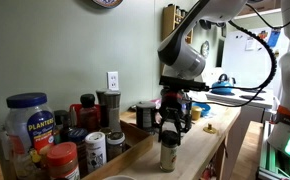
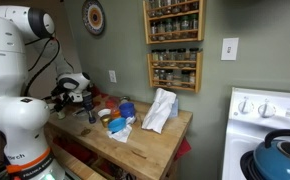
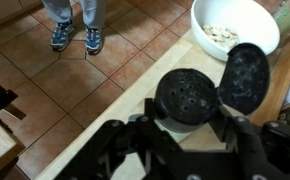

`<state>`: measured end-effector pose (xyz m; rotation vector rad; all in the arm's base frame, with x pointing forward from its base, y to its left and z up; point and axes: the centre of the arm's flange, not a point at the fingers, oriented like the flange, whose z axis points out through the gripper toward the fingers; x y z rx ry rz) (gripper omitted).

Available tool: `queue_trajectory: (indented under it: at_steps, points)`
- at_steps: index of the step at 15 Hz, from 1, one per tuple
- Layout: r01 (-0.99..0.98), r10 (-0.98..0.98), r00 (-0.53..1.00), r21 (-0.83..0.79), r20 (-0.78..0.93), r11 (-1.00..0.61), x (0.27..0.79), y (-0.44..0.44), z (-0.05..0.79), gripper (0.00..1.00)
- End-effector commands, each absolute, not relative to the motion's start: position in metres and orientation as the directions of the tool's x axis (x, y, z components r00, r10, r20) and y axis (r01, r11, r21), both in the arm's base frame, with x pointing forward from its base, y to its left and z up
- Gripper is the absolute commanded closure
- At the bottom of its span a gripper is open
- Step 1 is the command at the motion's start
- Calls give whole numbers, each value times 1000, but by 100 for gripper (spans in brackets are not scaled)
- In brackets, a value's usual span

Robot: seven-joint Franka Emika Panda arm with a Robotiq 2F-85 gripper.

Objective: Move the black pepper jar to the right then close the lid

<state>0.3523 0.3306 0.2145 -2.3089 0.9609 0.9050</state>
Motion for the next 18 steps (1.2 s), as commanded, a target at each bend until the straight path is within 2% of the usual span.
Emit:
queue_trajectory:
  at_steps: [1,3,18]
  points:
    - [-755,-414,518,-172,-749,-633,353,327,209,66]
    - [-758,-415,513,-169,-751,-630,354,325,210,69]
    - [-774,-511,519,-124,-685,-621,367,276,231,69]
